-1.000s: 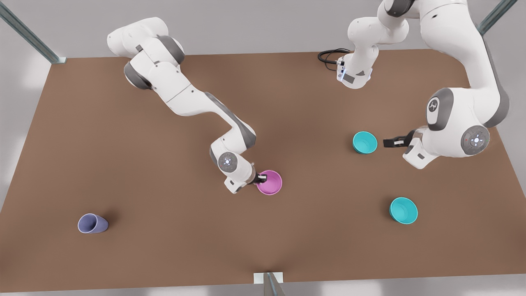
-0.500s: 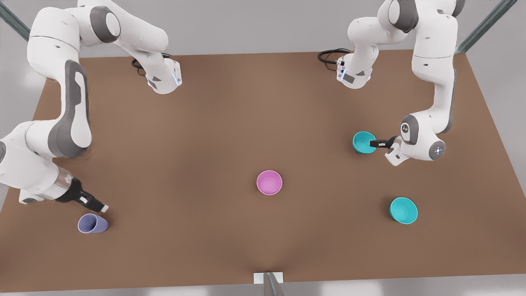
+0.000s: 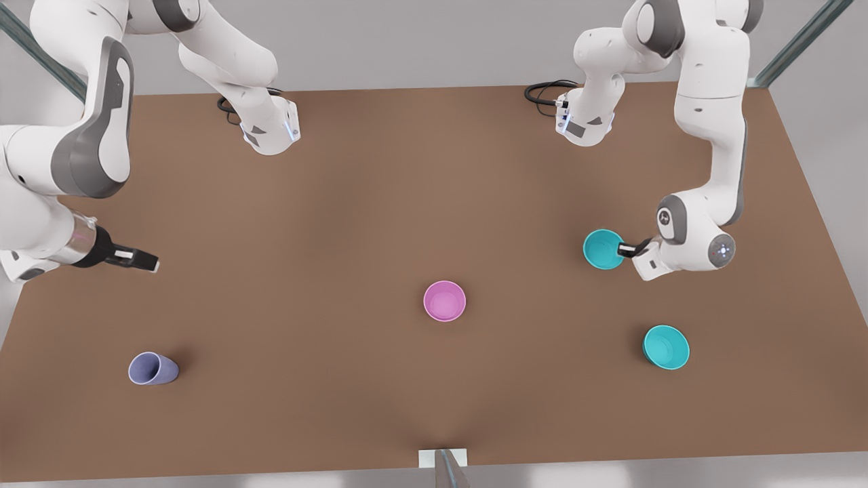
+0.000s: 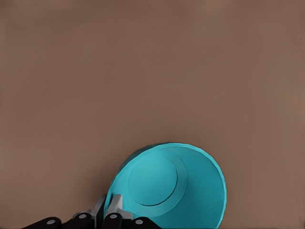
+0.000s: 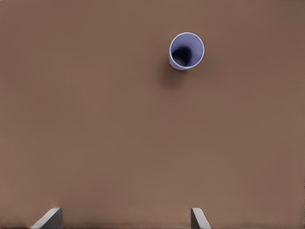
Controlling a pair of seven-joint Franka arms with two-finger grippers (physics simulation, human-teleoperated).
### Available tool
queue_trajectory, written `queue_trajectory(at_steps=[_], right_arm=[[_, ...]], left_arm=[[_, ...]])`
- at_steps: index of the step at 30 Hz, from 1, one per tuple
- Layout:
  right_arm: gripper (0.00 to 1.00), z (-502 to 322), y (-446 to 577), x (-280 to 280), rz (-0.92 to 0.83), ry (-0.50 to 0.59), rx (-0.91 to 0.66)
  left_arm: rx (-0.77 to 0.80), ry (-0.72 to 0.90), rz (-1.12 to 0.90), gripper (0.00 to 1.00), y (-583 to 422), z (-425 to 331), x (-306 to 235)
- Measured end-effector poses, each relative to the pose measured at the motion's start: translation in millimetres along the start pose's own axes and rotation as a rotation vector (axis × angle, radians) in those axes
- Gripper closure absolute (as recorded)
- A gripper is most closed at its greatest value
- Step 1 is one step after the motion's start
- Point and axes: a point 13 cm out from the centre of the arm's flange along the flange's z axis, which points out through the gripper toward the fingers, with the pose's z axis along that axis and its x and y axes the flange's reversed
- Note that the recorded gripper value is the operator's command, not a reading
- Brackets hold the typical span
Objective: Stack the blue bowl on the pink bowl
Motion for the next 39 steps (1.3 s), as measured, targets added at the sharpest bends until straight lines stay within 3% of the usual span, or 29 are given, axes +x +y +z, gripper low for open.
queue_trajectory(at_steps=[5,7,9,15,21,39], right_arm=[[0.0,4.6,-0.6,2.5,-0.059,0.02,0.003],[0.0,5.2,-0.6,3.3,-0.078,0.024,0.003],[0.0,5.6,-0.7,3.9,-0.095,0.026,0.003],[0.0,7.4,0.2,4.8,-0.137,0.033,0.003],[0.0,8.8,0.6,5.7,-0.166,0.038,0.001],[0.0,11.0,2.2,5.7,-0.213,0.042,0.0]], left_arm=[[-0.13,-0.106,0.284,0.79,-199.4,-77.2,-124.8],[-0.161,-0.145,0.325,0.79,-277.8,-98.1,-178.2],[-0.163,-0.135,0.302,0.79,-319.2,-87.5,-198.9],[-0.118,-0.043,0.144,0.79,-363.9,-37.5,-190.7],[-0.085,-0.061,0.012,0.79,-400.4,3.1,-202.4],[-0.009,-0.114,-0.305,0.79,-402.5,14.1,-219.8]])
